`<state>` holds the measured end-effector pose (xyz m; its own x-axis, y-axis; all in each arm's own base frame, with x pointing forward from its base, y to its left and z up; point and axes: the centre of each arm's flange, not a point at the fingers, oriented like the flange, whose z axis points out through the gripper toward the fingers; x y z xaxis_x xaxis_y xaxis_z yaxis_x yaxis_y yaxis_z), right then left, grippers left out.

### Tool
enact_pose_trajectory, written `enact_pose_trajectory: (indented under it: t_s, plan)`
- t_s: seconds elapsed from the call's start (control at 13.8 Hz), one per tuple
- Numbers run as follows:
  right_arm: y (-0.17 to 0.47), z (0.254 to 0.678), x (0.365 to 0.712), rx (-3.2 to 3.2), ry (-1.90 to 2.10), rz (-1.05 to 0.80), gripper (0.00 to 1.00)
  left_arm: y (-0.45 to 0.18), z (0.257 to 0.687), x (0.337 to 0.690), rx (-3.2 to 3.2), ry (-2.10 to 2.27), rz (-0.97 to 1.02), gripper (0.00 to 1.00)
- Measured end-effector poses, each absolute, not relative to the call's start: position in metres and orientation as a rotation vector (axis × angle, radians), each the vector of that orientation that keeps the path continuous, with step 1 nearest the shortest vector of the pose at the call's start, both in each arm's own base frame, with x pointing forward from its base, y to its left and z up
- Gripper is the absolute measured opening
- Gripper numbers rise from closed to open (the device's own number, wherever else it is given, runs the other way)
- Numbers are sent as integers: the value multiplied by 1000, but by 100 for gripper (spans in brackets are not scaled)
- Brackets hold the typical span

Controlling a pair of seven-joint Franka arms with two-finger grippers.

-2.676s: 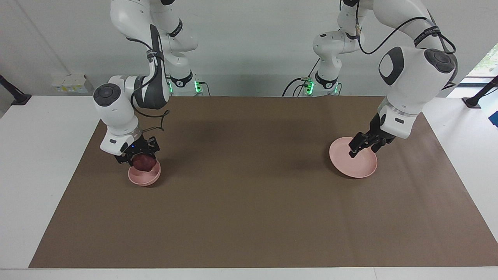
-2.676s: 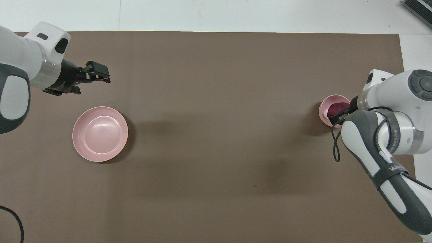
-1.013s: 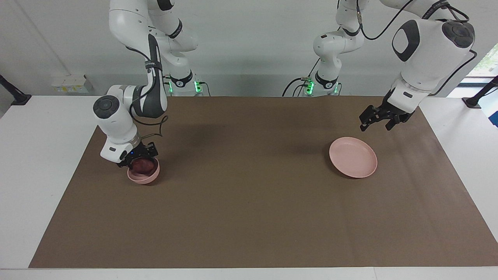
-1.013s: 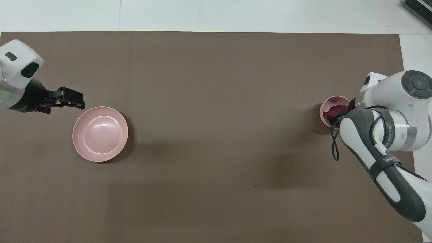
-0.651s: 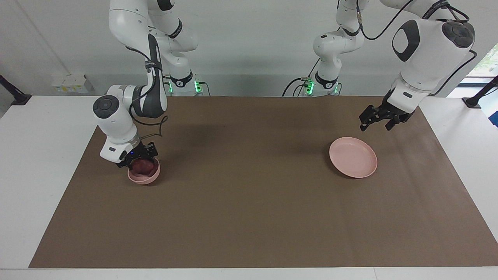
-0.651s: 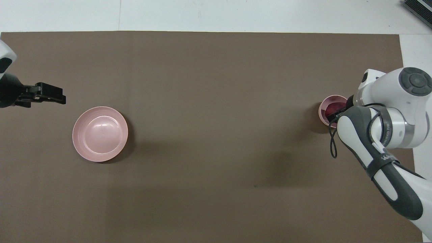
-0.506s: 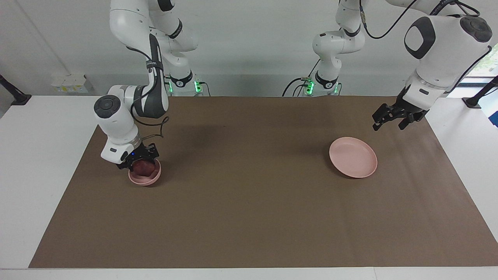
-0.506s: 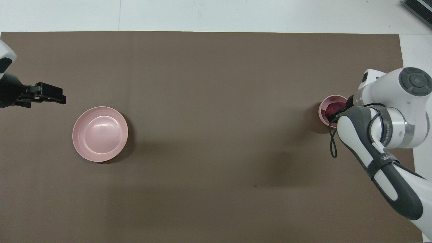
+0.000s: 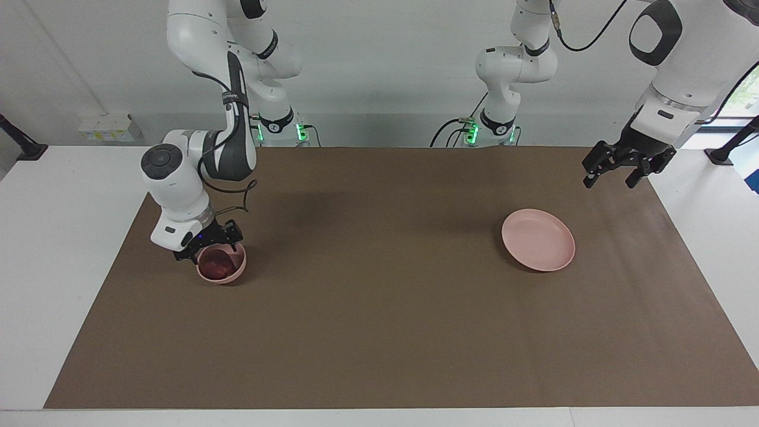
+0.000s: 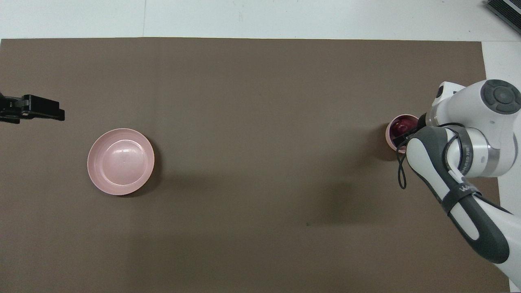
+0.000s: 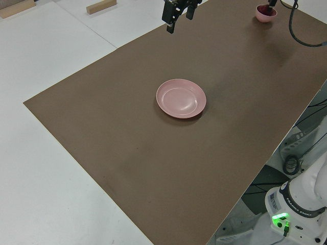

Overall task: Move apple from plate to bowl
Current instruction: 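Lower the apple into the pink bowl while the left gripper retracts, then open the right gripper and release the apple in the bowl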

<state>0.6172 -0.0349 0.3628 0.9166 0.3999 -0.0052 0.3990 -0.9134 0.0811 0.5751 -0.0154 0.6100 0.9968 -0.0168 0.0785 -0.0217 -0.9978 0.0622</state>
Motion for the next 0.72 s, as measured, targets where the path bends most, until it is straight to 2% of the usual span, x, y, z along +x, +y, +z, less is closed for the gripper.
enact_pose_trajectory:
  t_s: [0.36,0.72]
  plan:
    - [-19,414,616,3026,439,102,100,-1,610,575,3079,9,120,100]
    - [-15,497,581,3070,206,86,100,-3,610,575,3079,4,119,100]
